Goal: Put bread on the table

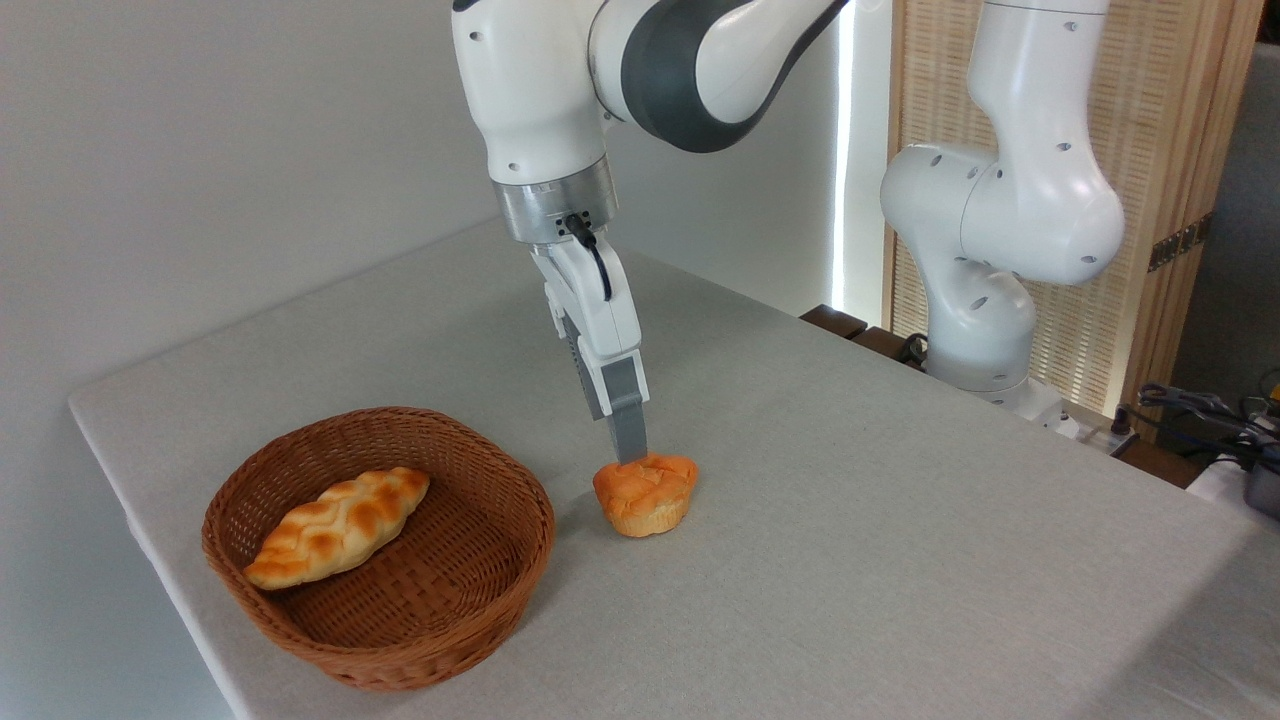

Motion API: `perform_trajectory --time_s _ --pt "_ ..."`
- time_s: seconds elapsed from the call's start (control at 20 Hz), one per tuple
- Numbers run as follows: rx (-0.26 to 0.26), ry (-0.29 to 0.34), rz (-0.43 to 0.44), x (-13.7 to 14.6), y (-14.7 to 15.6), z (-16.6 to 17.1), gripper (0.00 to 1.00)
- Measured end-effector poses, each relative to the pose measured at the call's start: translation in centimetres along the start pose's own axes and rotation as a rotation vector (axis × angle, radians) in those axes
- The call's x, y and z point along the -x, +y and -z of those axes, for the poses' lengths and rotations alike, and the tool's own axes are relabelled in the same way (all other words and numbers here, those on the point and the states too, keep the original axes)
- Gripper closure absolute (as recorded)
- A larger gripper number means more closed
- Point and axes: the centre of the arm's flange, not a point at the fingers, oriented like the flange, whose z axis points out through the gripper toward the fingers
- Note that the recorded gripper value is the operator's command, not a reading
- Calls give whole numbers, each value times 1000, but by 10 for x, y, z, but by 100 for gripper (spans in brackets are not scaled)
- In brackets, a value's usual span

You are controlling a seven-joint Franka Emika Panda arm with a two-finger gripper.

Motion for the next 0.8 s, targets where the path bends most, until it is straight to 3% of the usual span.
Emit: perform_trajectory --time_s 0.2,0.6,0.8 --pt "-44 29 18 -2 -5 25 0" --pt "-124 103 192 -5 -22 134 0" --pt "-128 125 290 -8 -39 153 0"
